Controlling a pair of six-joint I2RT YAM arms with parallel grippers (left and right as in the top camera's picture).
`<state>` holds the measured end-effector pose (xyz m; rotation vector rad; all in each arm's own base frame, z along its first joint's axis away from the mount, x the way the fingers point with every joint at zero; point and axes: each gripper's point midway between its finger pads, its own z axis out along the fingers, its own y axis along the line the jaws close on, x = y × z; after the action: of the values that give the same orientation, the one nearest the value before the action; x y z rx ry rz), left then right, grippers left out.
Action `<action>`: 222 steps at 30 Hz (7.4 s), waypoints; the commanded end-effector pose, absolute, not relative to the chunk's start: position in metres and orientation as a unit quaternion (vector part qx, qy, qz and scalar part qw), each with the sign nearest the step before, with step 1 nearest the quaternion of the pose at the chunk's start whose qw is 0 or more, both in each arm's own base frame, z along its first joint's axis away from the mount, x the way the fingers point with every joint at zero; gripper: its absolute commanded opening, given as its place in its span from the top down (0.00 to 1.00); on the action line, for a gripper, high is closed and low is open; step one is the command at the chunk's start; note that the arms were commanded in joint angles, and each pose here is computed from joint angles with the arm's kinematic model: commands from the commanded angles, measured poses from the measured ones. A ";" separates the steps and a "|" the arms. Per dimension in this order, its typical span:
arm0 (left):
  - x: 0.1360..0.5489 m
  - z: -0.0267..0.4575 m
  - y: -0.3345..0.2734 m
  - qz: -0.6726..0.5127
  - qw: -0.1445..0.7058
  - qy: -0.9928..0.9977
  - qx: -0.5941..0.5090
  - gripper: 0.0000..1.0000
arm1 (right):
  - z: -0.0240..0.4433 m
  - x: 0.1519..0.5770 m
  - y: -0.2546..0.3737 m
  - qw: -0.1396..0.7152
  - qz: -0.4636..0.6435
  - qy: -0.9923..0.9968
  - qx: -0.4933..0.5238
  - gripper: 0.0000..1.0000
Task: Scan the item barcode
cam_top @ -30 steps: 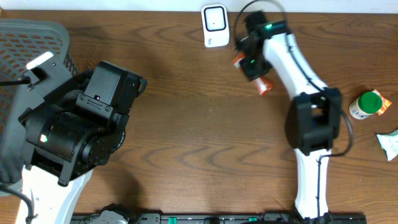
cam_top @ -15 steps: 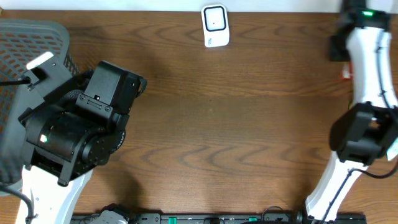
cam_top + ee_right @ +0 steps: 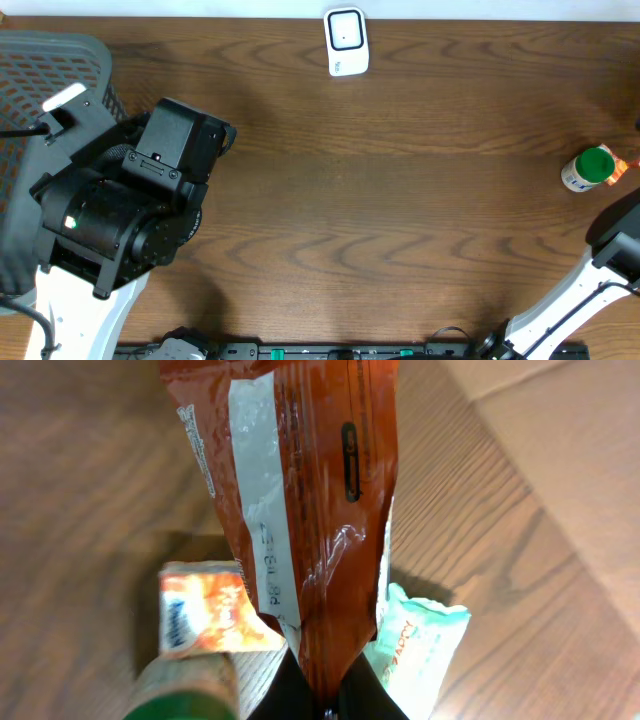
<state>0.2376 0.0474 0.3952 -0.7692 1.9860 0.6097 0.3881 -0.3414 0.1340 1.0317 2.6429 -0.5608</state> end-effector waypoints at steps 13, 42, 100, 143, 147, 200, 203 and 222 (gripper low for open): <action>0.233 0.396 0.051 0.256 0.441 0.802 -0.311 0.02 | 0.012 0.369 -0.347 0.017 -0.126 0.916 0.381 0.72; 0.233 0.396 0.051 0.256 0.441 0.802 -0.311 0.02 | 0.396 0.387 -0.082 0.424 0.160 0.886 0.102 0.01; 0.233 0.396 0.051 0.256 0.441 0.802 -0.311 0.02 | 0.458 0.113 0.063 0.847 0.040 0.496 -0.187 0.01; 0.233 0.396 0.051 0.255 0.441 0.802 -0.311 0.02 | 0.159 0.245 0.018 0.683 0.044 0.728 -0.043 0.01; 0.233 0.396 0.051 0.256 0.441 0.802 -0.311 0.02 | 0.160 0.245 0.019 0.683 0.056 0.728 -0.033 0.01; 0.273 0.381 0.020 -0.053 0.604 0.741 -0.288 0.02 | 0.160 0.245 0.019 0.683 0.057 0.728 -0.032 0.01; 0.267 0.366 0.021 -0.066 0.632 0.729 -0.254 0.02 | 0.160 0.245 0.019 0.683 0.057 0.728 -0.032 0.01; 0.231 0.239 0.040 -0.049 0.695 0.677 -0.238 0.02 | 0.160 0.245 0.019 0.683 0.057 0.728 -0.032 0.01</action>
<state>0.2320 0.0407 0.2524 -0.5761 1.5259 -0.1322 0.2453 0.0177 0.1604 -0.0784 1.6320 0.1130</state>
